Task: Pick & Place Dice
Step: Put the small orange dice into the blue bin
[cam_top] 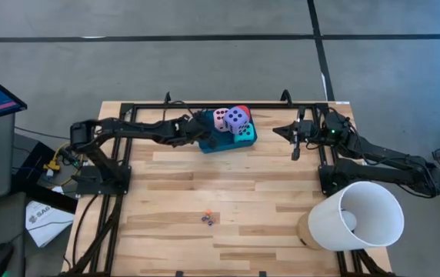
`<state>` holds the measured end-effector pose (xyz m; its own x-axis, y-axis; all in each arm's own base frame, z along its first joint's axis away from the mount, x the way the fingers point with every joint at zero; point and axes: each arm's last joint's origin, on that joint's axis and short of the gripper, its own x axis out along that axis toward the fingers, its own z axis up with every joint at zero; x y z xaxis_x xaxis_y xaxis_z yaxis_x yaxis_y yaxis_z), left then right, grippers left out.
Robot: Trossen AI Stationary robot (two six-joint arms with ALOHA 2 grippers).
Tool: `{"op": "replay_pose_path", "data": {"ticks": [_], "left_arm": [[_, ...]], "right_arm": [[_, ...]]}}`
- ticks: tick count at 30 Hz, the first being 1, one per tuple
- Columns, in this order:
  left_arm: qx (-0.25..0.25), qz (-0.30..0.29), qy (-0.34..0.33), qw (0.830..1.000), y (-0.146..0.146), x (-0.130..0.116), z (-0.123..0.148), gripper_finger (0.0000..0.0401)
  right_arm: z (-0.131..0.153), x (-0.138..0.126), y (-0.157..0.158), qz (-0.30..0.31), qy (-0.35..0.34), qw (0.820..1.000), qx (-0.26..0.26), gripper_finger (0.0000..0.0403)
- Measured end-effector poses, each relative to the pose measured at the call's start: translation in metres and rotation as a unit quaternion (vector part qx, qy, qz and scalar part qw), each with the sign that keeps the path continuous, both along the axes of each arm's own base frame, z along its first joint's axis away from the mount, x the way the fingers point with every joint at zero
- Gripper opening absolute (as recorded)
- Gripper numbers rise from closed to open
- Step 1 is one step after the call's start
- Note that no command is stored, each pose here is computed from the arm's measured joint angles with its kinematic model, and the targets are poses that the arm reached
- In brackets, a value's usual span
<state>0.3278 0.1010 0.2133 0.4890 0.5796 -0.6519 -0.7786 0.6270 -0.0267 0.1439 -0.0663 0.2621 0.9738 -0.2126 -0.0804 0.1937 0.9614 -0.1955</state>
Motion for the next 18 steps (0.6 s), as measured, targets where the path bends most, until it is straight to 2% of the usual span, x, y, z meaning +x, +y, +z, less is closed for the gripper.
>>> {"op": "replay_pose_path", "data": {"ticks": [6, 18], "left_arm": [[0.029, -0.048, -0.004, 0.998, -0.016, -0.004, 0.021, 0.0003], [0.052, -0.149, -0.013, 0.987, -0.071, -0.003, 0.037, 0.0003]], "right_arm": [[0.0, 0.0, 0.0, 0.0, 0.0, 1.0, 0.0, 0.0], [0.0, 0.0, 0.0, 0.0, 0.0, 1.0, 0.0, 0.0]]}}
